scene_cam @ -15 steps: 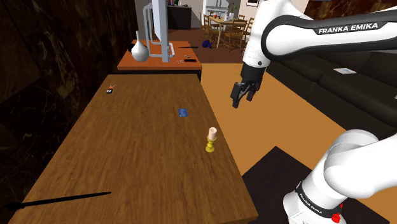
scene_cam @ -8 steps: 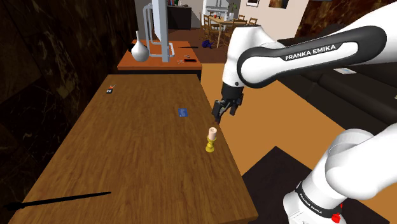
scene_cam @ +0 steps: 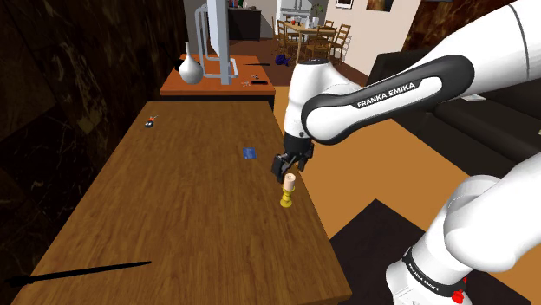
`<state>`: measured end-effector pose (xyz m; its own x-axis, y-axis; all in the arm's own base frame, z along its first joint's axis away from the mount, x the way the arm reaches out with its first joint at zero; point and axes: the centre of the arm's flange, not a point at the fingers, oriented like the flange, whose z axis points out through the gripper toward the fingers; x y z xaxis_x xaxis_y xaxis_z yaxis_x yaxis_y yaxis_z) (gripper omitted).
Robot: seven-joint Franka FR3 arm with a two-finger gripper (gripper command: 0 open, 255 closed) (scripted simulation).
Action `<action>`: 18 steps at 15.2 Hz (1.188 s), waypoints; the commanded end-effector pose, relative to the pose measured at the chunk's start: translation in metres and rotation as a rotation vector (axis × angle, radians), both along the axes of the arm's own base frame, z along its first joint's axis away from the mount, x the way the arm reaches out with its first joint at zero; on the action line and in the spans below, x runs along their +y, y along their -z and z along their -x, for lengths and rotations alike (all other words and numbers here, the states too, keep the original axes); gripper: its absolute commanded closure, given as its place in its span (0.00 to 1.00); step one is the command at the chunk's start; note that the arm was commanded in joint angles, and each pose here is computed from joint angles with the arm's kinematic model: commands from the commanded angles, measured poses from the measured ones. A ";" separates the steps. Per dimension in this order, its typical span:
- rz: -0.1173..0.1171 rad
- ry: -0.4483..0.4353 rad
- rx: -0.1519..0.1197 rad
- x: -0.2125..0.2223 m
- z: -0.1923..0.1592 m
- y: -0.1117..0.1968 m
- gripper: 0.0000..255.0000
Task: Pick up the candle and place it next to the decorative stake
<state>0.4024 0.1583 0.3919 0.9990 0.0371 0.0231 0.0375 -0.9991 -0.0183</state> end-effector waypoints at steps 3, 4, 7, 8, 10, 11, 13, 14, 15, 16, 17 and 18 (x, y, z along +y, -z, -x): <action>0.000 0.000 -0.001 0.001 -0.001 0.025 0.00; 0.000 0.000 -0.001 0.001 -0.001 0.025 0.00; 0.000 0.000 -0.001 0.001 -0.001 0.025 0.00; 0.000 0.000 -0.001 0.001 -0.001 0.025 0.00; 0.000 0.000 -0.001 0.001 -0.001 0.025 0.00; 0.000 0.000 0.000 0.001 -0.001 0.025 0.00; 0.000 0.000 0.000 0.001 -0.001 0.025 1.00; 0.000 0.000 0.000 0.001 -0.001 0.025 1.00; 0.000 0.000 0.000 0.001 -0.001 0.025 1.00; 0.000 0.000 0.000 0.001 -0.001 0.025 1.00; 0.000 0.000 0.000 0.001 -0.001 0.025 1.00; 0.000 0.000 0.000 0.001 -0.001 0.025 1.00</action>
<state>0.4031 0.1591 0.3673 0.9990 0.0370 0.0247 0.0375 -0.9991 -0.0187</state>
